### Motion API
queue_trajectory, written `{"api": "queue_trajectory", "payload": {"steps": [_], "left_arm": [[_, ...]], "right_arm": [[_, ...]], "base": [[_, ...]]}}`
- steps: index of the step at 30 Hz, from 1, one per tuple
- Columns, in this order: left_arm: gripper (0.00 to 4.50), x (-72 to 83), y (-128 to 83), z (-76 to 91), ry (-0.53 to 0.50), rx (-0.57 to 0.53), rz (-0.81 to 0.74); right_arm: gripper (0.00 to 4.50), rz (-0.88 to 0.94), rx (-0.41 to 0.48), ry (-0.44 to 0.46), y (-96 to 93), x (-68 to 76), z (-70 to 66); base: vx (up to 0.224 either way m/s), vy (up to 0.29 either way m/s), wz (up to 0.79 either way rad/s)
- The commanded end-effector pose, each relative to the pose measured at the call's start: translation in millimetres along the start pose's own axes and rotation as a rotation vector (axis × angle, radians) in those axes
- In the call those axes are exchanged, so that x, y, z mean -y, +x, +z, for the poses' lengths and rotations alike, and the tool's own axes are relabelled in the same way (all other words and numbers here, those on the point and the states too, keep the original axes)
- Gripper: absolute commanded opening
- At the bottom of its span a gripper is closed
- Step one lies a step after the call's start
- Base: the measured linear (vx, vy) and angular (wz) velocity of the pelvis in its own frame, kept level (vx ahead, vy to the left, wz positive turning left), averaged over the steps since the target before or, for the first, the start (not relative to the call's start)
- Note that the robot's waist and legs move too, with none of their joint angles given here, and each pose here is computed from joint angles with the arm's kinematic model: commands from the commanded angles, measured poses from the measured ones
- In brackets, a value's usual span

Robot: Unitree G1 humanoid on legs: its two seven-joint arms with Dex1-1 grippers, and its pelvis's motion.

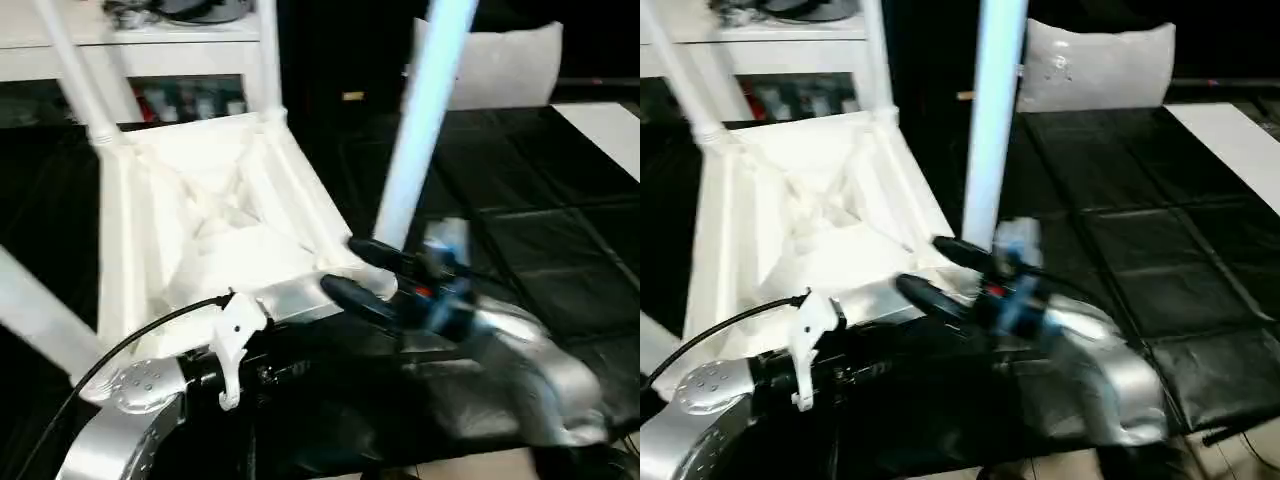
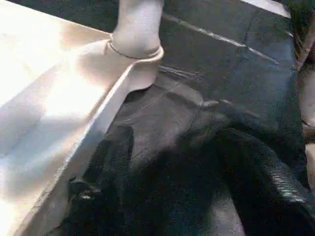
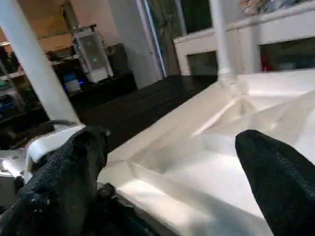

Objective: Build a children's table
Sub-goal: Rotate table base

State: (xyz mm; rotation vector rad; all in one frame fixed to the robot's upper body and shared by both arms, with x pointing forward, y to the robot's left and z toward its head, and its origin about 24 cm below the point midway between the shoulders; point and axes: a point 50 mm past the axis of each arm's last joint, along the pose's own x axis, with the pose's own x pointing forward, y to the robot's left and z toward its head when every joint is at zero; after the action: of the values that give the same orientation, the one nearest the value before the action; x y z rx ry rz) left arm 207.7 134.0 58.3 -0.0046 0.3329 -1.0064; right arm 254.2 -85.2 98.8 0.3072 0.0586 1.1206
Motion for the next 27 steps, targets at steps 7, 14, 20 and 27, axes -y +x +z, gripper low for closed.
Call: {"api": "queue_trajectory", "payload": {"steps": [7,14,20,27], "left_arm": [[3.90,13.1,-1,3.3,-0.057,0.055,-0.063],[4.41,21.4,-24,-19.8,-0.122,-0.015,-0.133],[4.41,15.4,-47,-48.1,-0.165,-0.094,-0.166],[4.41,14.6,-61,-60.0,-0.205,-0.105,-0.215]], "right_arm": [[4.50,-0.404,0.017,-0.105,-10.3,45.0,8.7],[4.50,-0.705,0.073,-0.172,-41.6,84.2,28.5],[4.50,-0.768,0.084,-0.216,-47.4,96.3,37.3],[4.50,-0.708,0.071,-0.232,-41.7,92.8,34.3]], "base": [[0.000,0.000,0.00],[0.000,0.000,0.00],[0.000,0.000,0.00],[-0.041,0.005,0.04]]}}
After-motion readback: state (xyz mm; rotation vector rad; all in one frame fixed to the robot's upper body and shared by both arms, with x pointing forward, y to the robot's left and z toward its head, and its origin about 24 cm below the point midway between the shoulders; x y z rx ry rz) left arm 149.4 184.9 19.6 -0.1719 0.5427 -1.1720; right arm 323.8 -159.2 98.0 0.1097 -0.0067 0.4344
